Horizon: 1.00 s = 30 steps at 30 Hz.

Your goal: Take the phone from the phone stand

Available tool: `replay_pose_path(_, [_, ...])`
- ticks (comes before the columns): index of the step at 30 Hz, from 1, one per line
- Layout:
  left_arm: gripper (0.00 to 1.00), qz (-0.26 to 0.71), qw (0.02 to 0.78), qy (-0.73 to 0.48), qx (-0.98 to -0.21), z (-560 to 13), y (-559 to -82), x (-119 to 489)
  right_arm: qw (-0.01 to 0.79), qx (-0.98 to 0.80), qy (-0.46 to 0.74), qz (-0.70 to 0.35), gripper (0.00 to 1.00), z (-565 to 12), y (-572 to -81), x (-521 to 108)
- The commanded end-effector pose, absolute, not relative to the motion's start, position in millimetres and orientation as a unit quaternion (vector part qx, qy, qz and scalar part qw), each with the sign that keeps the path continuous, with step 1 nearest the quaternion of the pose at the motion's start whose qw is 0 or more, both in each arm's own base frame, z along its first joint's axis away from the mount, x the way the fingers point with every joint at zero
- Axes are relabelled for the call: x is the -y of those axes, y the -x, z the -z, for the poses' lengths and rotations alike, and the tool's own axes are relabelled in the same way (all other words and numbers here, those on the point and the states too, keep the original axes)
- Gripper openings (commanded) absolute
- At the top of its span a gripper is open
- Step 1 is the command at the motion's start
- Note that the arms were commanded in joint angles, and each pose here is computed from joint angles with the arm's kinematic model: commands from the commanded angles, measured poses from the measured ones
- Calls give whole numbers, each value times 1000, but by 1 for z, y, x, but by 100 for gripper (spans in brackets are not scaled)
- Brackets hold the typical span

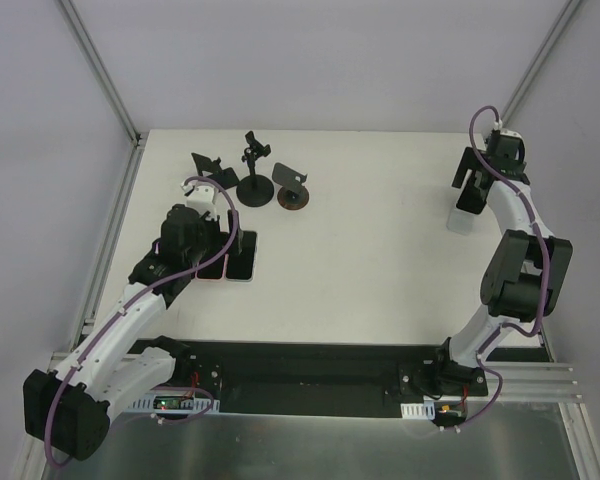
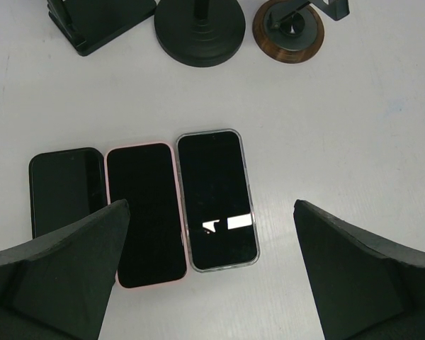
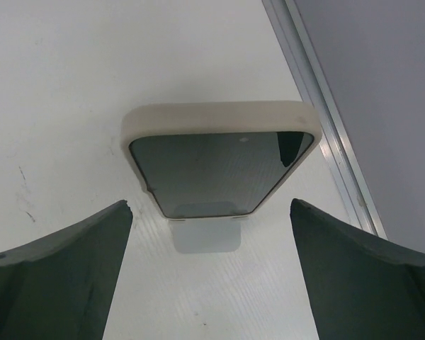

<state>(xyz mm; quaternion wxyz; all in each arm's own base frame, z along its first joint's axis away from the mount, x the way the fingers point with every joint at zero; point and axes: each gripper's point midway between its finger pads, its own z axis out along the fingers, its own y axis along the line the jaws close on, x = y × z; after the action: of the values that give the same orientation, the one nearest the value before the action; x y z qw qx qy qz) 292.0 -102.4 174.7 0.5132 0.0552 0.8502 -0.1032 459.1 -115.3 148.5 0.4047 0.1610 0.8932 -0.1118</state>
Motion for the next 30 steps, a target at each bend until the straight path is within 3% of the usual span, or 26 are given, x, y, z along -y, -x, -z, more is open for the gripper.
replay_pose_path(1, [99, 91, 531, -55, -841, -187, -301, 99, 449, -876, -142, 103, 96, -175, -480, 125])
replay_pose_path(13, [99, 94, 516, -60, -849, -178, -303, 101, 442, -886, -126, 59, 96, -153, -493, 128])
replay_pose_path(19, [99, 93, 516, -62, -849, -178, -303, 100, 443, -888, -110, 46, 79, -152, -491, 123])
replay_pose_path(24, [99, 95, 518, -64, -848, -179, -303, 101, 454, -885, -92, 44, 53, -161, -489, 120])
replay_pose_path(25, [99, 96, 518, -64, -848, -180, -303, 101, 456, -884, -90, 44, 43, -163, -489, 120])
replay_pose_path(28, [99, 99, 521, -64, -846, -182, -302, 102, 461, -883, -85, 41, 30, -168, -487, 118])
replay_pose_path(30, [99, 99, 521, -64, -845, -182, -302, 102, 469, -878, -83, 39, 29, -175, -484, 116])
